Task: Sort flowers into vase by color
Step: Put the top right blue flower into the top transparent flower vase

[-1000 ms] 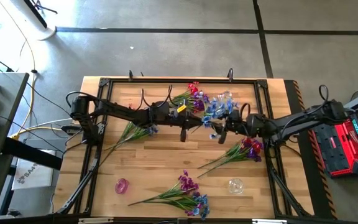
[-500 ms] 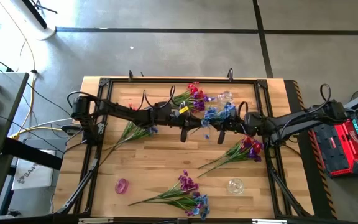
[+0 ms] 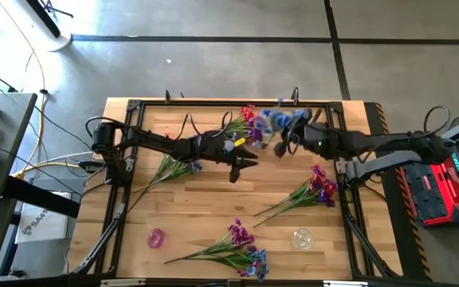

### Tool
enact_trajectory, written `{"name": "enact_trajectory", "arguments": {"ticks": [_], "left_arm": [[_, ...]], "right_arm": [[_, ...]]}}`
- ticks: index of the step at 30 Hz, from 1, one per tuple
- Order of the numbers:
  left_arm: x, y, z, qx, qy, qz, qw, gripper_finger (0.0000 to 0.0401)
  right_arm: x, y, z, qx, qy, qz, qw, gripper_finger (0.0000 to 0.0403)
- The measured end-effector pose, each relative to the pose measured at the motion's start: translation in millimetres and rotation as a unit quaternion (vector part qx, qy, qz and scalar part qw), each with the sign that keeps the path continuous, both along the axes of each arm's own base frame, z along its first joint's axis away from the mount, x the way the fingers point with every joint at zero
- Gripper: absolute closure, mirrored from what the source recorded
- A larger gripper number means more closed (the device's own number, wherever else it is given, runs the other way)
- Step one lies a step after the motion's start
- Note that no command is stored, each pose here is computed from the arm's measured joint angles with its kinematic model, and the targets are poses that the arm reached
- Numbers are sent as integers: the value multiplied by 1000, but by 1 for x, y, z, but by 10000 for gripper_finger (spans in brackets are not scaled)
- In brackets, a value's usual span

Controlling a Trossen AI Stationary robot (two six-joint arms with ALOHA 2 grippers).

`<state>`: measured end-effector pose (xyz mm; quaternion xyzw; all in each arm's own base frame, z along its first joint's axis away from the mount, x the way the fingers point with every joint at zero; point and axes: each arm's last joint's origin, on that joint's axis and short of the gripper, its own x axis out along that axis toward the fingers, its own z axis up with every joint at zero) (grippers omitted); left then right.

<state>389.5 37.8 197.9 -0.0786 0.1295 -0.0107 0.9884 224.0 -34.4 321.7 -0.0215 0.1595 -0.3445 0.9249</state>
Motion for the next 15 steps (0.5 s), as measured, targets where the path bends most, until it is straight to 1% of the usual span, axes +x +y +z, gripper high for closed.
{"name": "enact_trajectory", "arguments": {"ticks": [2,6,10,15], "left_arm": [[0,-2,0,7,1,-4,1000,299],[1,-9,0,20,1,-7,1000,299],[1,-11,-1,23,4,-8,1000,299],[1,-12,-1,26,5,-9,1000,299]], "right_arm": [[-3,-10,11,-8,7,-22,1000,402],[-14,-32,20,-11,8,-72,997,402],[-33,-49,23,7,1,-124,992,403],[-51,-57,31,15,-23,-126,992,403]]}}
